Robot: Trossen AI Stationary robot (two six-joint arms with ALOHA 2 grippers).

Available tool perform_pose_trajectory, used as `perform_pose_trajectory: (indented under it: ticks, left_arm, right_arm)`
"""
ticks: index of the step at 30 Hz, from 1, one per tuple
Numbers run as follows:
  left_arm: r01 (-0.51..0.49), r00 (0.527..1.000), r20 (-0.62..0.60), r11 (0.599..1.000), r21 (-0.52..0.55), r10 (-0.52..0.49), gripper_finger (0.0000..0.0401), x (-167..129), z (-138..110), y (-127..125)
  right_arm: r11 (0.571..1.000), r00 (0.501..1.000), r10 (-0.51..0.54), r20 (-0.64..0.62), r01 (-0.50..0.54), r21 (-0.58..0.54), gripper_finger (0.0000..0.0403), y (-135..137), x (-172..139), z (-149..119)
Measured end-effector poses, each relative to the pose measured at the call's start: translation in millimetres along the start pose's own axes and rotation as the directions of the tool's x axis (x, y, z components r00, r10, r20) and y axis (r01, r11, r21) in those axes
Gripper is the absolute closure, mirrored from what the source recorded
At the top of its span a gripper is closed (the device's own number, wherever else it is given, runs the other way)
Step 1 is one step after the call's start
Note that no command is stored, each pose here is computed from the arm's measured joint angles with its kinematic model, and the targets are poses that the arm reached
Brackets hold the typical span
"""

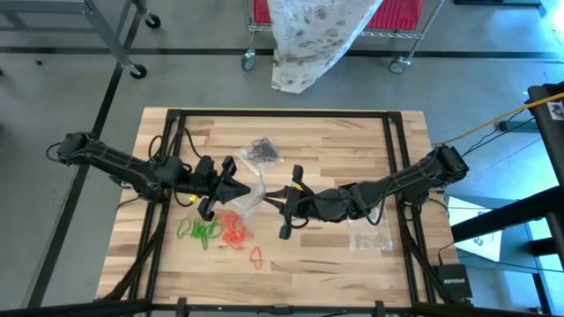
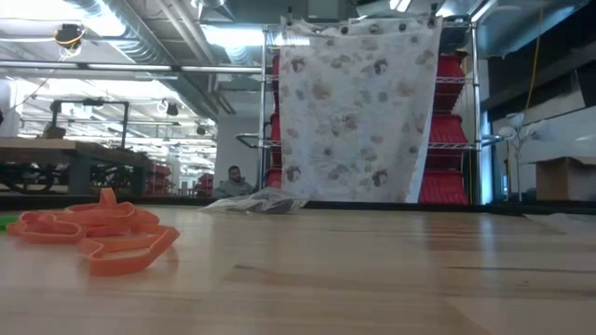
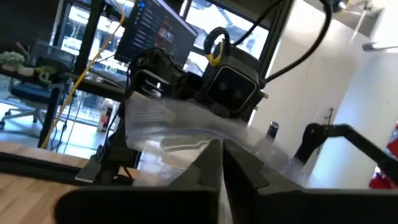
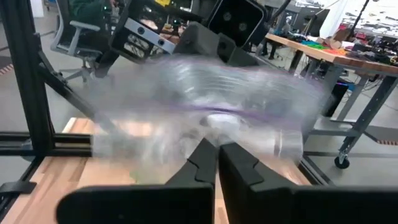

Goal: Sort rubber bands
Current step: Open the transparent zip bag

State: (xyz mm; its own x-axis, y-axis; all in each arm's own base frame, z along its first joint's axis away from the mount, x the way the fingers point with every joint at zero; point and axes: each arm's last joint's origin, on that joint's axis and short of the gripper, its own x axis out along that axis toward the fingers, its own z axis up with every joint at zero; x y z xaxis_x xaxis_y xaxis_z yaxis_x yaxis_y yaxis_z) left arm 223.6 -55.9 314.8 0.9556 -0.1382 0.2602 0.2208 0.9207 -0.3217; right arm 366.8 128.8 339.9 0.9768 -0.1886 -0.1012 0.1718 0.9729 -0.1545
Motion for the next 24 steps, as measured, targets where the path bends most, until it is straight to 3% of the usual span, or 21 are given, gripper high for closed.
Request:
perform_pose_trajectory:
  ticks: [12, 17, 24]
  left_arm:
    - [0.0, 0.975, -0.222, 0.989, 0.148, 0.033, 0.0261, -16.5, -7.0, 2.2]
    - [0.004, 0.97, -0.24, 0.985, 0.173, 0.038, 0.0243, -17.6, -8.1, 2.7]
    - [-0.017, 0.951, -0.3, 0.985, 0.17, 0.068, 0.0242, -21.3, -11.6, 6.2]
  right_arm:
    - [0.998, 0.999, 0.05, -0.014, -0.05, -0.024, 0.0399, 1.9, -0.3, -1.8]
    - [0.998, 0.998, 0.05, -0.025, -0.051, -0.028, 0.0398, 0.2, 0.9, -3.1]
    - [0.999, 0.987, 0.037, -0.158, -0.037, -0.001, 0.0398, -7.9, 4.6, -17.9]
